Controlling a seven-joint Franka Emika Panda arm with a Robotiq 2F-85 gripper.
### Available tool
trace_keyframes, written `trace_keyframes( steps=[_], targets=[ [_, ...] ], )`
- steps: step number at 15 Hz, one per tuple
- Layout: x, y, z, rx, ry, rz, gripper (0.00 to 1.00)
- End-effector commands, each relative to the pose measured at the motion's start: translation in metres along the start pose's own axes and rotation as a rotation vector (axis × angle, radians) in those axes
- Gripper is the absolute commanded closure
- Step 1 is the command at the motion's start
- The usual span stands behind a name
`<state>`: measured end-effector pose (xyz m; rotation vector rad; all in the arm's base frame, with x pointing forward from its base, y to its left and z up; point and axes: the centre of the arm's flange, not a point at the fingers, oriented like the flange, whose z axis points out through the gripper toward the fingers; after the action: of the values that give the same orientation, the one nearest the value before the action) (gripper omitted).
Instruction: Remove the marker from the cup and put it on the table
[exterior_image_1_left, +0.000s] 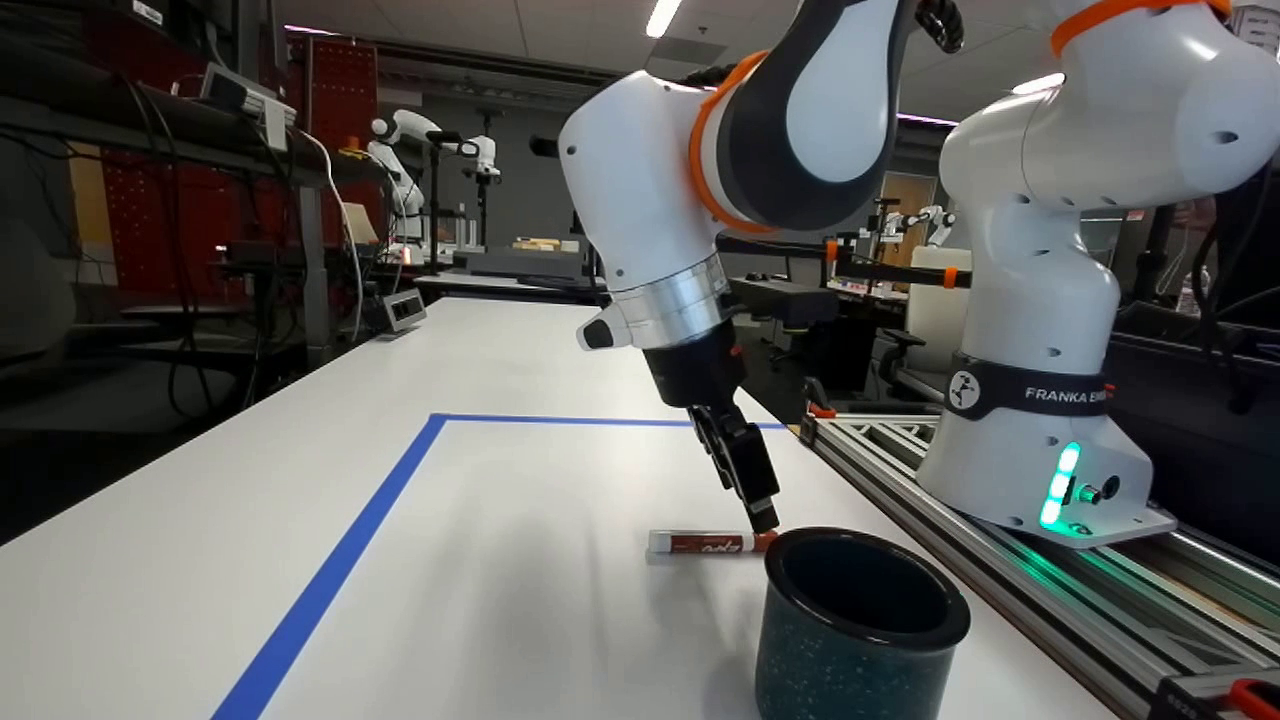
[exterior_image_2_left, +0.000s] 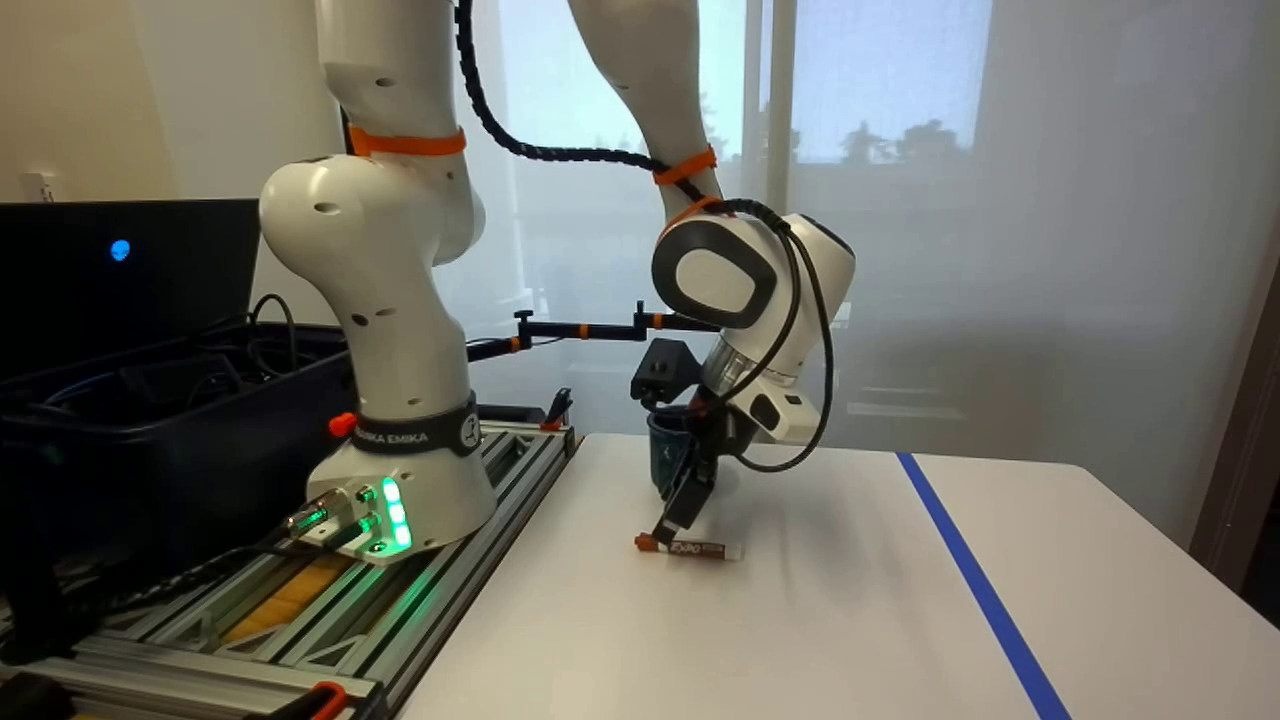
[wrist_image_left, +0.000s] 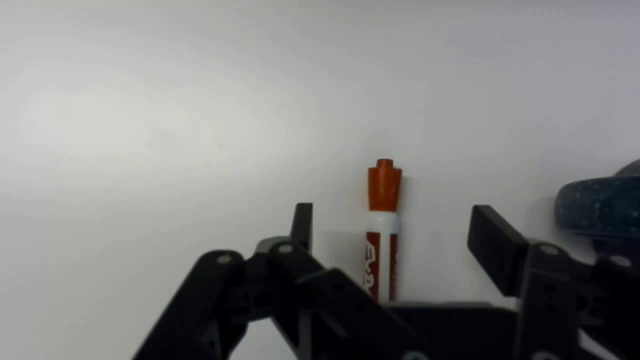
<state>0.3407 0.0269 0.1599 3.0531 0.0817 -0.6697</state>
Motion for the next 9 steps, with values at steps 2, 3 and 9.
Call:
trace_keyframes(
  steps=[2,3,9],
  targets=[
    [-0.026,-0.014,-0.033,-0.007,-0.043,0.0,0.0],
    [-0.03,-0.016,-0.038,-0.009,-0.05,0.0,0.0],
    [-0.023,-0.014,-0.035,-0.018,-0.061,-0.013,0.0]
  ],
)
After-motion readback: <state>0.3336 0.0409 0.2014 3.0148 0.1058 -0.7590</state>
